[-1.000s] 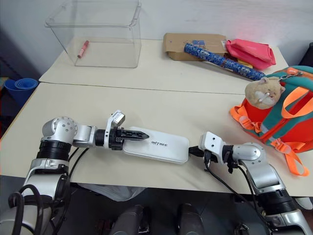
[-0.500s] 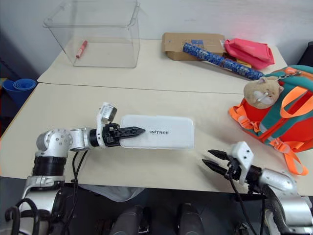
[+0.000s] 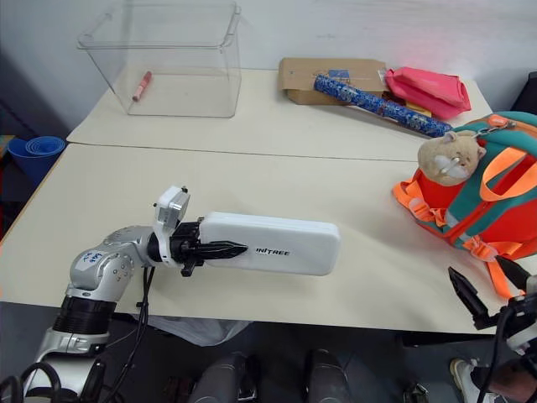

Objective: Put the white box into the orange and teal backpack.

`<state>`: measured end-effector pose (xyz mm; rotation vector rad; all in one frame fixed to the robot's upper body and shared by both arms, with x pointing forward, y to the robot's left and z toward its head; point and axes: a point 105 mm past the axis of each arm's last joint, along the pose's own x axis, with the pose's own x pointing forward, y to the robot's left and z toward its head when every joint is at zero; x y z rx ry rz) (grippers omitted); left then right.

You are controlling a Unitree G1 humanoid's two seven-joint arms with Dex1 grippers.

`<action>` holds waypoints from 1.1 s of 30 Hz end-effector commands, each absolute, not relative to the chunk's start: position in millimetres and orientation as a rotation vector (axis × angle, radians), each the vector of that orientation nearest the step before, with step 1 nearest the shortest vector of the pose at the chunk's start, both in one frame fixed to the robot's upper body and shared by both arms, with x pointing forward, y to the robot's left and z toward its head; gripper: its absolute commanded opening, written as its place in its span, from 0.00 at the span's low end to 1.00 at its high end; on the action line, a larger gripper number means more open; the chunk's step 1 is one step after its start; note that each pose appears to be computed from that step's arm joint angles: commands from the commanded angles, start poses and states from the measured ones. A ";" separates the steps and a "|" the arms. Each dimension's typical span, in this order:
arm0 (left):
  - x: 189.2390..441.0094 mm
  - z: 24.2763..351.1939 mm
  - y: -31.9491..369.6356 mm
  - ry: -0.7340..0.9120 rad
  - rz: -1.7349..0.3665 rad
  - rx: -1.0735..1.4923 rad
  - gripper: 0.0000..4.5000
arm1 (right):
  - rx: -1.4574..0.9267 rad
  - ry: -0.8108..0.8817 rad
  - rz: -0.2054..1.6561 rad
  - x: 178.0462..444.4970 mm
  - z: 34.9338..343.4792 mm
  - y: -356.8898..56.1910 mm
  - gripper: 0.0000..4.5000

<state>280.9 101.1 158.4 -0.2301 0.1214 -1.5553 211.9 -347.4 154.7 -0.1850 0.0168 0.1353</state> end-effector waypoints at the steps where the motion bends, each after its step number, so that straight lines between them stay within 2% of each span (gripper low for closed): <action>1: 275.3 170.2 96.9 0.067 -1.583 -0.204 0.27 | -0.180 -0.045 0.136 243.7 171.4 -357.1 0.99; 5: 272.3 181.2 99.8 0.041 -1.587 -0.241 0.27 | -0.186 -0.075 0.257 282.3 178.0 -340.4 0.99; 8: 270.9 194.0 105.3 0.002 -1.583 -0.249 0.27 | -0.169 -0.114 0.312 309.0 183.9 -331.3 0.86; 13: 268.5 199.7 117.8 -0.006 -1.557 -0.228 0.27 | -0.181 -0.184 0.405 331.4 188.0 -308.9 0.48; 18: 279.2 207.5 137.0 -0.052 -1.456 -0.220 0.27 | -0.112 -0.247 0.594 330.6 194.1 -262.2 0.09; 20: 278.6 206.1 148.2 -0.028 -1.431 -0.222 0.27 | -0.045 -0.279 0.734 322.5 203.4 -226.3 0.01; 25: 284.1 203.8 180.5 0.005 -1.314 -0.256 0.27 | 0.143 -0.240 1.109 277.1 220.3 -143.8 0.01; 27: 284.3 205.1 191.5 -0.006 -1.286 -0.252 0.27 | 0.201 -0.173 1.238 253.4 221.1 -126.9 0.01; 30: 285.0 216.0 207.5 -0.039 -1.238 -0.275 0.27 | 0.268 0.012 1.440 205.6 217.2 -114.5 0.01; 33: 282.1 225.2 212.7 -0.056 -1.235 -0.277 0.27 | 0.280 0.126 1.469 188.3 217.2 -123.5 0.01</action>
